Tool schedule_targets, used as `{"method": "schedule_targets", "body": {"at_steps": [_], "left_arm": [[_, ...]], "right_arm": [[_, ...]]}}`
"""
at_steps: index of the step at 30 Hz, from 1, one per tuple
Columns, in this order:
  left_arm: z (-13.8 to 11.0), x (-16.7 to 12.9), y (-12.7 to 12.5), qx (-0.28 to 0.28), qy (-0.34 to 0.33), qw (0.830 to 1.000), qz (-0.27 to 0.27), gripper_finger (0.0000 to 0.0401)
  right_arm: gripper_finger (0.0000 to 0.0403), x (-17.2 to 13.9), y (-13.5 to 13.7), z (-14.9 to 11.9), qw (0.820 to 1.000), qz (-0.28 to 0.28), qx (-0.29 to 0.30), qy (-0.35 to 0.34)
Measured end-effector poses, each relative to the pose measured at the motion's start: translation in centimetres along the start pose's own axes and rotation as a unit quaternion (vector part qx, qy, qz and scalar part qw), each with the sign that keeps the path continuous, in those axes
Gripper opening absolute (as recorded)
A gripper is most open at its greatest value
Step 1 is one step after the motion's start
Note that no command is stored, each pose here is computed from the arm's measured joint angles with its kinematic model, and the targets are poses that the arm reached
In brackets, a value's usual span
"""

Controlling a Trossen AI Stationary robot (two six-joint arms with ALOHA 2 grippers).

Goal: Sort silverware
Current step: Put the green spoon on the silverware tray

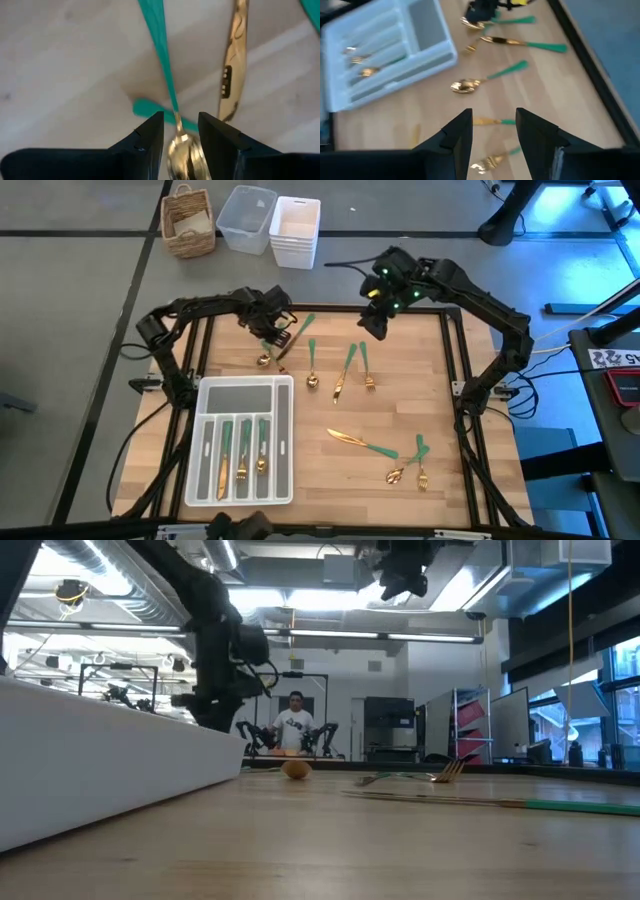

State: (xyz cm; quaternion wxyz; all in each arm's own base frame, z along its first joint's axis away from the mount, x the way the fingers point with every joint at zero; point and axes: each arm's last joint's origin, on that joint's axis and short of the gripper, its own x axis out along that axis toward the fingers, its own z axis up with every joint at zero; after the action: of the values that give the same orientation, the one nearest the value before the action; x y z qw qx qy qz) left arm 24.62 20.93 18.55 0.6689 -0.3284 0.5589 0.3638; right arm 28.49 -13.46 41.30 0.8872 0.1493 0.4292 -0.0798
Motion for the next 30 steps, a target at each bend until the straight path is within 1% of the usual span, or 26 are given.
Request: {"method": "schedule_targets", "body": {"at_steps": [3, 5, 7, 13, 22, 25, 30], "left_arm": [[0.6, 0.7, 0.3, 0.002, -0.012, 1.0, -0.003, 0.0115], [1.0, 1.1, 0.6, -0.002, -0.015, 1.0, -0.009, 0.0115], [1.1, 1.5, 0.8, -0.006, -0.009, 1.0, -0.018, 0.0115], [1.1, 2.4, 0.9, 0.0, 0.011, 1.0, -0.017, 0.0115], [1.1, 2.5, 0.5, 0.004, 0.004, 1.0, -0.018, 0.0115], [1.3, 2.5, 0.4, 0.002, -0.006, 1.0, -0.021, 0.0115], [1.3, 2.5, 0.4, -0.007, -0.004, 1.0, -0.019, 0.0115]], "right_arm": [[0.0153, 0.2, 0.7, -0.1, 0.999, -0.03, 0.006, 0.01], [0.0153, 0.3, 1.2, -0.1, 0.999, -0.034, 0.004, 0.011], [0.0153, 0.5, 1.6, -0.1, 0.999, -0.031, 0.004, 0.012], [0.0153, 0.8, 3.4, -0.2, 1.0, -0.016, -0.018, 0.017], [0.0153, 1.2, 5.8, -0.5, 0.998, 0.007, -0.05, 0.022], [0.0153, 1.3, 6.4, -0.6, 0.998, 0.012, -0.058, 0.023], [0.0153, 1.4, 7.1, -0.7, 0.997, 0.019, -0.067, 0.025]]}}
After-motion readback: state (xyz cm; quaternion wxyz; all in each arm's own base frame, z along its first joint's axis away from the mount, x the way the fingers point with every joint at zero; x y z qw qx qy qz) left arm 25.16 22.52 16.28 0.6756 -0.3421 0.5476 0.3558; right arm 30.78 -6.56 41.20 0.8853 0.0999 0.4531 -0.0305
